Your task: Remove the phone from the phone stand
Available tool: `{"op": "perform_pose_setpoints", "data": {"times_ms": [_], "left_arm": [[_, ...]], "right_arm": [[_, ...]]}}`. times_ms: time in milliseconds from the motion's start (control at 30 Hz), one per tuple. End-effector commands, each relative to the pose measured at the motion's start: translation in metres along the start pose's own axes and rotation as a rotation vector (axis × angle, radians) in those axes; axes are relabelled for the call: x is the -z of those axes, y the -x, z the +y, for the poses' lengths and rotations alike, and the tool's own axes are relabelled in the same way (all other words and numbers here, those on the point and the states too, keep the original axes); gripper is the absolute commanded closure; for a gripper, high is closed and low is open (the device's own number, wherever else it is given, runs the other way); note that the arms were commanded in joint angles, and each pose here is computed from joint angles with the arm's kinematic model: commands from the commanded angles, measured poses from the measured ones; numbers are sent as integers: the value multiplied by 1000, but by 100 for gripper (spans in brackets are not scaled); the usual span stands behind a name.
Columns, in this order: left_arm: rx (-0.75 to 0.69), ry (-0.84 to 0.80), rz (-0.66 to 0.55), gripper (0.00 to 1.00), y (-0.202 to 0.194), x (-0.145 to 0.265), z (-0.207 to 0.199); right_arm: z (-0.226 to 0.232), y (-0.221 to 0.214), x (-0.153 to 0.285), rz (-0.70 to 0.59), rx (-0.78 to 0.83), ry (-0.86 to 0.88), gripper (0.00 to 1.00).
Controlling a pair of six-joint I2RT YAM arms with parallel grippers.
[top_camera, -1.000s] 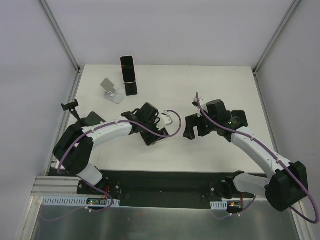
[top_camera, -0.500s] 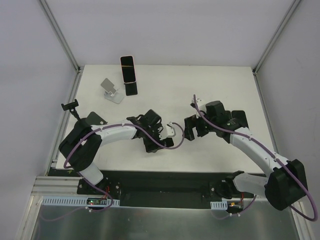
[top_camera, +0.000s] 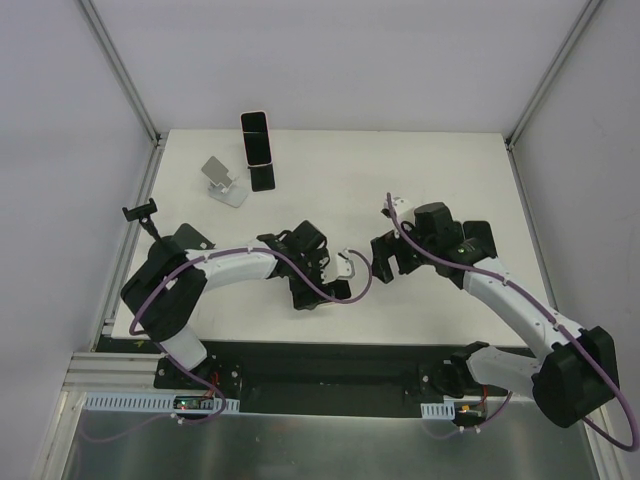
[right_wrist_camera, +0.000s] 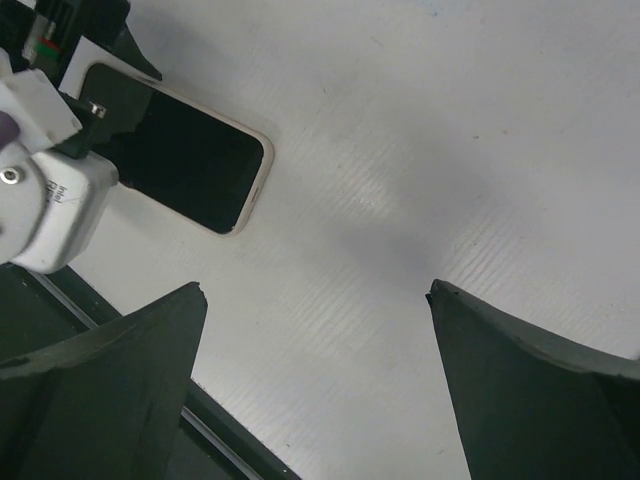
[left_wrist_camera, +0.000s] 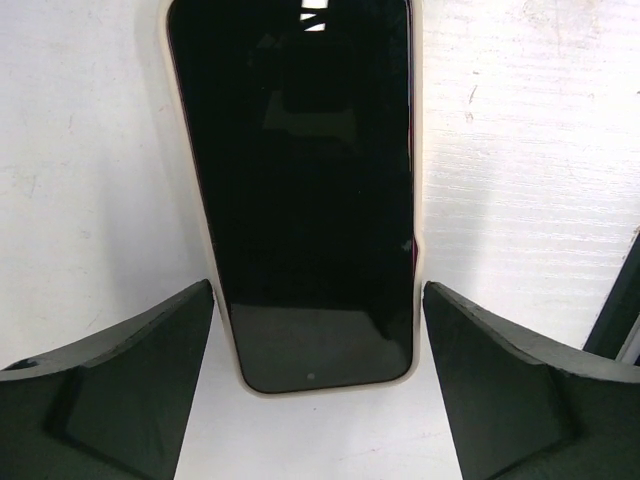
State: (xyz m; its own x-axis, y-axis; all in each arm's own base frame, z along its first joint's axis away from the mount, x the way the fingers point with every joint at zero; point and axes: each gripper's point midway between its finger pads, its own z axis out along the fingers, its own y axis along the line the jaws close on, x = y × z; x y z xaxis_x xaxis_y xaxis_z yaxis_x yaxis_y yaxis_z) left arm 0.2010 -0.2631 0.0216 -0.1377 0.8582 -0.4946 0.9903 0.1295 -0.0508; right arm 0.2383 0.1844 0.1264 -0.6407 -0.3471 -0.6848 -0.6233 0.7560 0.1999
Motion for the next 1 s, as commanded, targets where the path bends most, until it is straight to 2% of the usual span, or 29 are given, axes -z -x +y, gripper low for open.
{"op": "perform_pose_setpoints", "data": {"times_ms": [0,33,133,267,400,500,600,633,667,700,733,900,967], "left_arm": [[-9,58,-81,13,25,26,5],[-10,82,-111,8,32,35,7],[22,145,-176,2,40,57,17],[104,228,-271,1,43,87,27],[305,401,-455,1,34,147,45],[430,584,-580,1,13,191,60],[541,822,-648,1,-21,226,68],[603,948,-640,1,-39,240,75],[641,996,-636,1,-53,238,74],[671,1063,-696,1,-60,255,69],[702,1131,-708,1,-70,264,69],[744,1306,-800,1,-94,296,56],[745,1350,-779,1,-101,299,56]], "right_arm": [[0,26,19,-55,114,-1,4],[3,27,19,-54,131,13,4],[6,32,21,-41,167,41,4],[19,35,18,-14,244,110,4],[42,30,6,61,431,158,4],[57,27,-7,155,548,194,4],[75,24,-21,262,668,247,4],[74,19,-32,319,699,243,4],[78,22,-32,346,729,247,4],[84,22,-35,366,789,259,4],[82,15,-46,418,812,252,4],[97,16,-65,481,912,276,4],[96,10,-73,528,940,269,4]]}}
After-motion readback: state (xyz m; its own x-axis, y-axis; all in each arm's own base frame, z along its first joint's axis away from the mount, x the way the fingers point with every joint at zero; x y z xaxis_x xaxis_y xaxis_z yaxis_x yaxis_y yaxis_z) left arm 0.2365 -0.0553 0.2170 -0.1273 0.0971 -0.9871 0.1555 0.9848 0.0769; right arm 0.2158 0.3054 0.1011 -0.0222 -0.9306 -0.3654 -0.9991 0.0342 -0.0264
